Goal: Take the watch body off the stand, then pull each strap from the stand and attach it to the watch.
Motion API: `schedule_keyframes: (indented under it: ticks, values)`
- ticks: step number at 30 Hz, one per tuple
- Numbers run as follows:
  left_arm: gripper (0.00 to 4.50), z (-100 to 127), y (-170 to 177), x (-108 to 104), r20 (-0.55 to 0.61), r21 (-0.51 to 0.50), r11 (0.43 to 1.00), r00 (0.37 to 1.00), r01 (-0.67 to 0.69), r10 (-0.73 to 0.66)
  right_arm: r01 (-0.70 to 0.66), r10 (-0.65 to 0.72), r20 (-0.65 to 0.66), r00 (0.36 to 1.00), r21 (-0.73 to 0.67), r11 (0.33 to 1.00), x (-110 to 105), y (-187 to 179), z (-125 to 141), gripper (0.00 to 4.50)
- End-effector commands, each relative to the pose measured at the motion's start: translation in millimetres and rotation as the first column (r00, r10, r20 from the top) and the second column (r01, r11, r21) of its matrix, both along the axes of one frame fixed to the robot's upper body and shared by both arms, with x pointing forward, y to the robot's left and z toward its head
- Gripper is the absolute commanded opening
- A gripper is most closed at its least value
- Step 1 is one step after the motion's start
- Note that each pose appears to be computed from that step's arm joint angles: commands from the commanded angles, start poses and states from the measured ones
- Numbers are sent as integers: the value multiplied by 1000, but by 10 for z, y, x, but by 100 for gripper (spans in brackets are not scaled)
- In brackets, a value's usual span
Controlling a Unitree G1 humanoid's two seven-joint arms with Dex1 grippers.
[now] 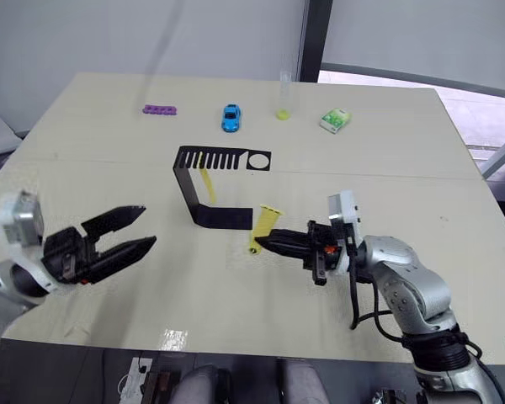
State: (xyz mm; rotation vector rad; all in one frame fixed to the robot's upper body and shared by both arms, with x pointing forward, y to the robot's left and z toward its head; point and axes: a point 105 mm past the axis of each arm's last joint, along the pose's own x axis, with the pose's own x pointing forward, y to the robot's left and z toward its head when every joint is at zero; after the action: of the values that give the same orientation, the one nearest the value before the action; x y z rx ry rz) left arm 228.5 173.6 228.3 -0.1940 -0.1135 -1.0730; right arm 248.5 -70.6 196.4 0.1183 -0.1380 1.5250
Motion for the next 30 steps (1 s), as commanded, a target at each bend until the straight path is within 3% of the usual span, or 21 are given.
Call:
schedule_keyframes:
  ticks: [1, 8, 11, 13, 30]
  values:
    - [445, 45, -229, -42, -40, -48, 995, 995, 91, -93, -59, 60, -20, 998, 13, 998, -96, 114, 105, 0]
    - [445, 27, -555, 21, -77, -66, 980, 978, 187, -192, -99, 98, -38, 994, -25, 995, -108, 270, 83, 0]
    - [366, 42, -660, 6, -61, -58, 969, 968, 240, -243, -106, 104, -41, 994, -30, 994, -101, 289, 81, 0]
    - [269, 25, -697, -3, -63, -44, 964, 962, 264, -266, -109, 108, -40, 993, -31, 994, -98, 301, 82, 0]
    - [269, 21, -847, 3, -61, -92, 933, 933, 349, -355, -140, 138, -62, 988, -26, 990, -109, 405, 136, 0]
